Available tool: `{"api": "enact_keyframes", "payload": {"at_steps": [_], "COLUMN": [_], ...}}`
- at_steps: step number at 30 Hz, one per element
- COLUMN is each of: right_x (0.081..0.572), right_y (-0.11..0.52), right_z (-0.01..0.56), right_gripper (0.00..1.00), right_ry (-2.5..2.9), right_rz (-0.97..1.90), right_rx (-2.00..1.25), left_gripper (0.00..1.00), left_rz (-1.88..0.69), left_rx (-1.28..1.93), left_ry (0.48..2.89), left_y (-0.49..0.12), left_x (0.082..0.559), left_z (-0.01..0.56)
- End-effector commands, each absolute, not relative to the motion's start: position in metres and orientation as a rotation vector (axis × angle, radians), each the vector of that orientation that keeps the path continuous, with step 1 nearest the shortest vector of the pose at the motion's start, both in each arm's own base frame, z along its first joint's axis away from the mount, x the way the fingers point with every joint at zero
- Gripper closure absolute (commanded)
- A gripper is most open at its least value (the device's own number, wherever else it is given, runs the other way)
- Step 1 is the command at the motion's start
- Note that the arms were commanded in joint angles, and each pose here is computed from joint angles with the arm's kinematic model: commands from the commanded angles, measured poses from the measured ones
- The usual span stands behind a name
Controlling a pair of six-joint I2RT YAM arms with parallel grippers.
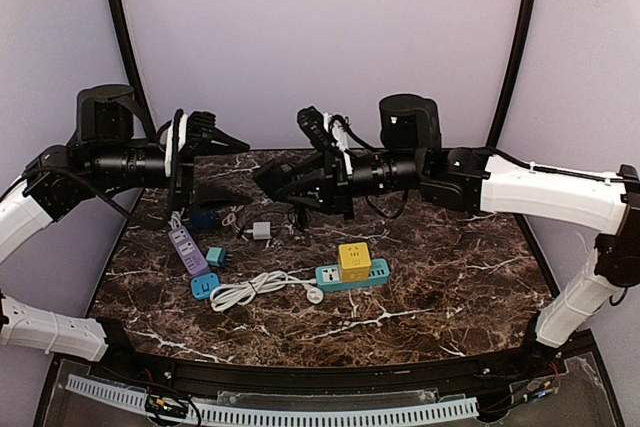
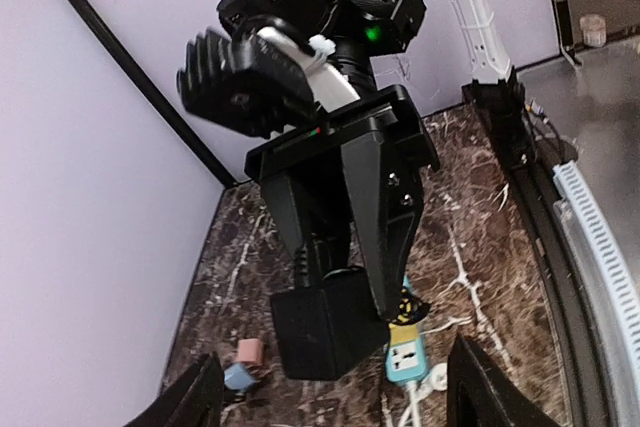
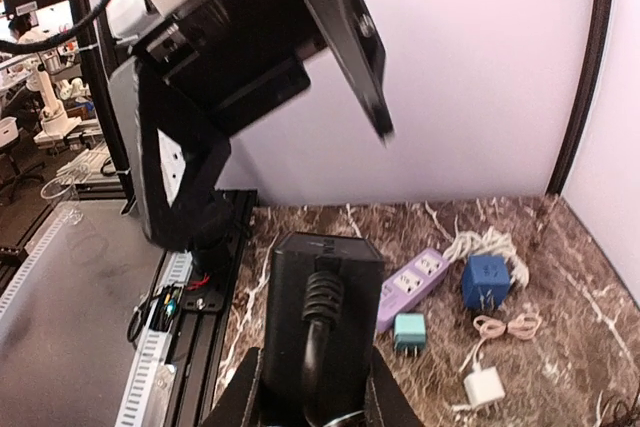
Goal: Insert the plug
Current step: Pick up the plug from the center of the board.
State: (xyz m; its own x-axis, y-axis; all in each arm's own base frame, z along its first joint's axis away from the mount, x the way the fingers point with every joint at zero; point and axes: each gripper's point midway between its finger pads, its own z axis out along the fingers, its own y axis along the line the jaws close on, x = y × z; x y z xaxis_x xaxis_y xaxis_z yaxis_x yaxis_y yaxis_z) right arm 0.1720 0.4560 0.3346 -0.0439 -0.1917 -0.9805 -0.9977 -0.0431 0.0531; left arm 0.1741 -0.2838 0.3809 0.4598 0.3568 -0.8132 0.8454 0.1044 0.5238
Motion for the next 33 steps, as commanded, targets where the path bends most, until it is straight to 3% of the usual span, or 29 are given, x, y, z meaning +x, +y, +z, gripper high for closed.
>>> {"api": "enact_keyframes", "payload": {"at_steps": [1,4,10,12,14,15,16,18,19,22,24,28,33], "right_x": [0.172,0.167,0.161,0.16,0.161,0.161,0.161,0.163,0.164,0.172,0.177,0.186,0.191], "right_y": [0.461,0.462,0.461,0.462,0.463,0.463,0.463,0.462,0.462,0.456,0.448,0.429,0.43], "right_z": [0.38,0.381,0.389,0.388,0.387,0.386,0.385,0.382,0.379,0.369,0.361,0.343,0.334], "right_gripper": [1.0,1.0,1.0,1.0,1.0,1.0,1.0,1.0,0.98,0.58,0.42,0.35,0.34], "right_ry": [1.139,1.113,1.071,1.073,1.083,1.088,1.092,1.106,1.125,1.198,1.258,1.37,1.426], "right_rz": [1.125,1.142,1.15,1.151,1.148,1.148,1.148,1.137,1.122,1.035,0.951,0.761,0.682], "right_rx": [-1.274,-1.287,-1.284,-1.29,-1.293,-1.295,-1.294,-1.292,-1.293,-1.311,-1.336,-1.413,-1.492], "left_gripper": [0.31,0.31,0.49,0.61,0.85,0.92,0.98,0.99,0.99,0.99,0.99,0.99,0.99], "left_rz": [-0.863,-0.85,-0.777,-0.793,-0.803,-0.803,-0.795,-0.777,-0.766,-0.687,-0.606,-0.476,-0.37], "left_rx": [1.304,1.262,1.328,1.349,1.361,1.365,1.373,1.386,1.387,1.415,1.436,1.444,1.506], "left_ry": [1.386,1.393,1.373,1.36,1.344,1.343,1.335,1.319,1.313,1.299,1.306,1.408,1.476], "left_y": [-0.296,-0.3,-0.304,-0.306,-0.308,-0.308,-0.308,-0.307,-0.306,-0.302,-0.297,-0.289,-0.287], "left_x": [0.167,0.178,0.186,0.183,0.18,0.18,0.18,0.18,0.18,0.183,0.189,0.208,0.216], "left_z": [0.392,0.402,0.392,0.39,0.391,0.391,0.391,0.392,0.393,0.391,0.386,0.37,0.355]}}
